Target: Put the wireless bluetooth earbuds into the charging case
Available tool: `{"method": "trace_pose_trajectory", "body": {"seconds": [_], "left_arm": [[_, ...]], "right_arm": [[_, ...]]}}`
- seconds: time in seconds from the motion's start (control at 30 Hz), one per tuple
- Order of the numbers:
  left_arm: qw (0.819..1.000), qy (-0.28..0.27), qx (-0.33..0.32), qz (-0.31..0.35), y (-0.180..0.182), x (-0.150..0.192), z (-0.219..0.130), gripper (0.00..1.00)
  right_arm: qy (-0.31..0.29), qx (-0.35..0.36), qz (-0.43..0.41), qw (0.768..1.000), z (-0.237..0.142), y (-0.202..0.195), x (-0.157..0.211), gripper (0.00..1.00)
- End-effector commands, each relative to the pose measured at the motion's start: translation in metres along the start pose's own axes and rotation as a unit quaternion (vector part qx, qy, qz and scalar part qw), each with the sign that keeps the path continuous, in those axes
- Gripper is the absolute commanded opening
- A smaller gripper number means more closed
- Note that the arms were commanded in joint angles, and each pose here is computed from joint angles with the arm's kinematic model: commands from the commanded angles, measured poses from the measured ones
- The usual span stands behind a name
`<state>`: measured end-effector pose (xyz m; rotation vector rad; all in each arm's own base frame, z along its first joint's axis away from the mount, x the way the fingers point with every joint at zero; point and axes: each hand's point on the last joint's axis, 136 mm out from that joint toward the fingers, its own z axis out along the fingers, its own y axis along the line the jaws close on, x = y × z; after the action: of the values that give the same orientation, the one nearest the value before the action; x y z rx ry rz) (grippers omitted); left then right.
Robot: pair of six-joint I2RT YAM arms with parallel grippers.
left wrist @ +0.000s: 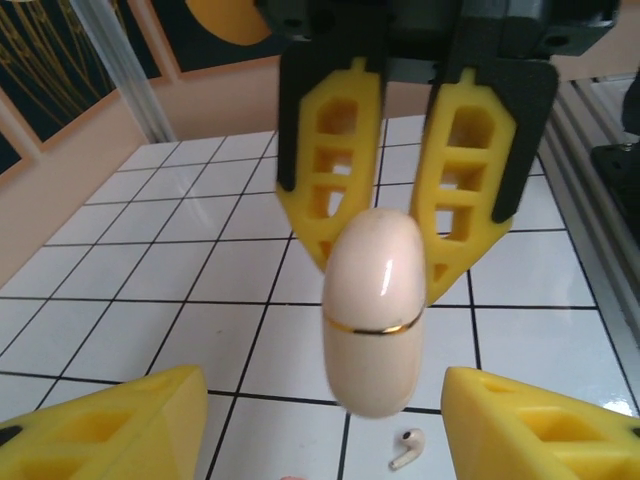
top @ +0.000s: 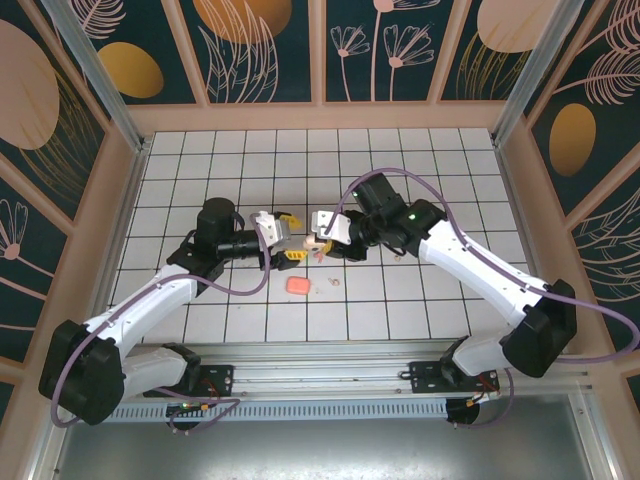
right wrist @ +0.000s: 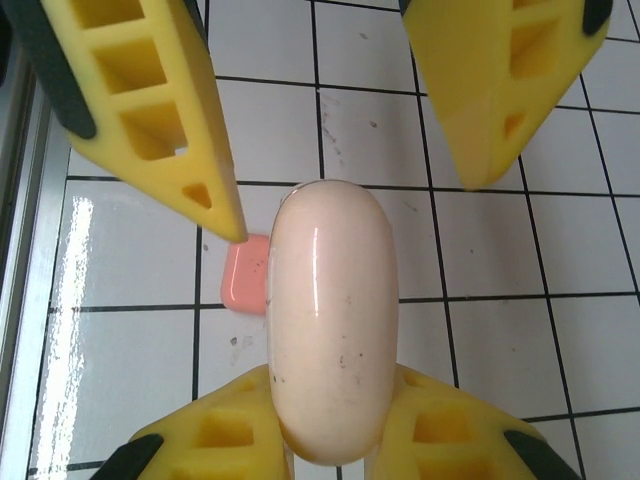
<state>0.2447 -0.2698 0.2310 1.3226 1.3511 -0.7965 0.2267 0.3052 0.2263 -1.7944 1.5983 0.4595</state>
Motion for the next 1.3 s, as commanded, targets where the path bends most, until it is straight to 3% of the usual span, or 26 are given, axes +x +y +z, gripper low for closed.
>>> {"method": "trace_pose_trajectory", "body": {"seconds": [0.0, 0.33, 0.67, 1.0, 1.17, 1.27], "left_arm": [[0.999, -0.012, 0.033, 0.012, -0.014, -0.003, -0.002, 0.60], [0.998, -0.016, 0.056, 0.003, -0.020, -0.001, -0.001, 0.42], [0.998, -0.026, 0.061, 0.000, -0.020, -0.005, 0.000, 0.39], [0.998, -0.023, 0.052, 0.002, -0.018, -0.004, 0.000, 0.19], [0.999, -0.018, 0.043, 0.007, -0.017, -0.001, -0.001, 0.18], [0.999, -0.018, 0.045, 0.005, -0.017, 0.000, -0.001, 0.18]], "right_arm": [[-0.014, 0.002, -0.028, 0.999, -0.001, -0.006, -0.016, 0.13], [-0.032, 0.004, -0.051, 0.998, -0.001, -0.009, -0.029, 0.14], [-0.044, -0.002, -0.064, 0.997, -0.001, -0.004, -0.040, 0.14], [-0.045, 0.000, -0.068, 0.997, -0.001, -0.003, -0.042, 0.15], [-0.066, 0.012, -0.053, 0.996, -0.006, -0.006, -0.043, 0.37], [-0.094, 0.016, -0.043, 0.995, -0.012, -0.008, -0.050, 0.42]]}}
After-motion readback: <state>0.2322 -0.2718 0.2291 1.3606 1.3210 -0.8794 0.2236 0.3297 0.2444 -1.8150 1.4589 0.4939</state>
